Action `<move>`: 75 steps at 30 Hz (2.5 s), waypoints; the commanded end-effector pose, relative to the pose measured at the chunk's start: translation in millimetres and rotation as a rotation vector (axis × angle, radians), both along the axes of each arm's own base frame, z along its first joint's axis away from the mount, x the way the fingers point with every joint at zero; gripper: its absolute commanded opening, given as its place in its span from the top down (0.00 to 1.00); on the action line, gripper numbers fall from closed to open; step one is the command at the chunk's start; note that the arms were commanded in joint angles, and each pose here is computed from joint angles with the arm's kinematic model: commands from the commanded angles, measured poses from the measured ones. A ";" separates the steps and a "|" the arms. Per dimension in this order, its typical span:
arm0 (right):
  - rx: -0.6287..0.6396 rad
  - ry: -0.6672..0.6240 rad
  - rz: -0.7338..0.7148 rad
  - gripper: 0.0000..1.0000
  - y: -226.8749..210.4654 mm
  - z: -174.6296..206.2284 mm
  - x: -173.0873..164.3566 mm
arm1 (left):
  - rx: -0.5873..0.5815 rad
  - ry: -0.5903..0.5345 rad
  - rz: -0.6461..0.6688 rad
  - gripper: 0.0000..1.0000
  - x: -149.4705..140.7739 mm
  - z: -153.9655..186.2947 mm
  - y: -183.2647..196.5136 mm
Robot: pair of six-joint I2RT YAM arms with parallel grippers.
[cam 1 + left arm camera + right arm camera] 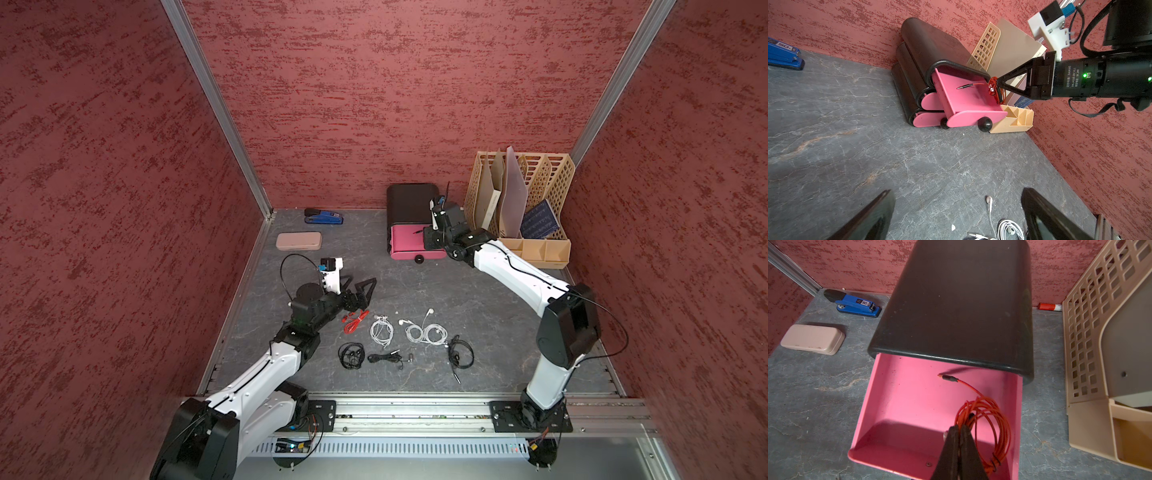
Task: Place the wired earphones into the drawer by color
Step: Place the wired earphones in the drawer, then pick up the wired earphones from the center of the board.
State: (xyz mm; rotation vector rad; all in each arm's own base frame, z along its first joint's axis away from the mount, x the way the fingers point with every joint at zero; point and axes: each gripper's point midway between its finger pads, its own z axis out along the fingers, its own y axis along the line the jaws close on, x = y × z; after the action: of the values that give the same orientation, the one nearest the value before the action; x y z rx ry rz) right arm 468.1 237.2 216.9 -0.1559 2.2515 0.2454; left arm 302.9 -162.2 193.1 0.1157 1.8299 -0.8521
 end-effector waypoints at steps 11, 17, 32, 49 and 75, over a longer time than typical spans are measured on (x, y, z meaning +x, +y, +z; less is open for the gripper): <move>0.019 -0.013 -0.001 0.82 4.7 1.9 16.6 | 0.016 -0.020 -0.006 0.00 -1.2 -0.1 -0.9; 0.052 -0.023 0.013 0.51 4.1 18.7 6.7 | 0.015 -0.021 -0.009 0.00 -1.3 0.5 -1.3; 0.077 -0.049 0.003 0.38 -35.7 44.9 -60.4 | 0.012 -0.019 -0.016 0.00 -2.1 1.8 -2.4; 0.093 -0.070 0.000 0.36 -78.8 -22.9 -136.4 | 0.076 0.062 -0.059 0.00 -0.5 3.9 -8.6; 0.141 -0.168 0.037 0.35 -88.3 -31.1 -162.0 | 0.314 0.583 0.072 0.00 -60.3 -94.4 13.1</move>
State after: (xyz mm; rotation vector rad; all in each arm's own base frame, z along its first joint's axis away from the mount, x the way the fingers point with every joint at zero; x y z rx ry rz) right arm 305.1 149.2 179.8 -0.1329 2.0910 0.3877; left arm 249.0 -163.7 113.4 0.0669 2.4391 -0.6614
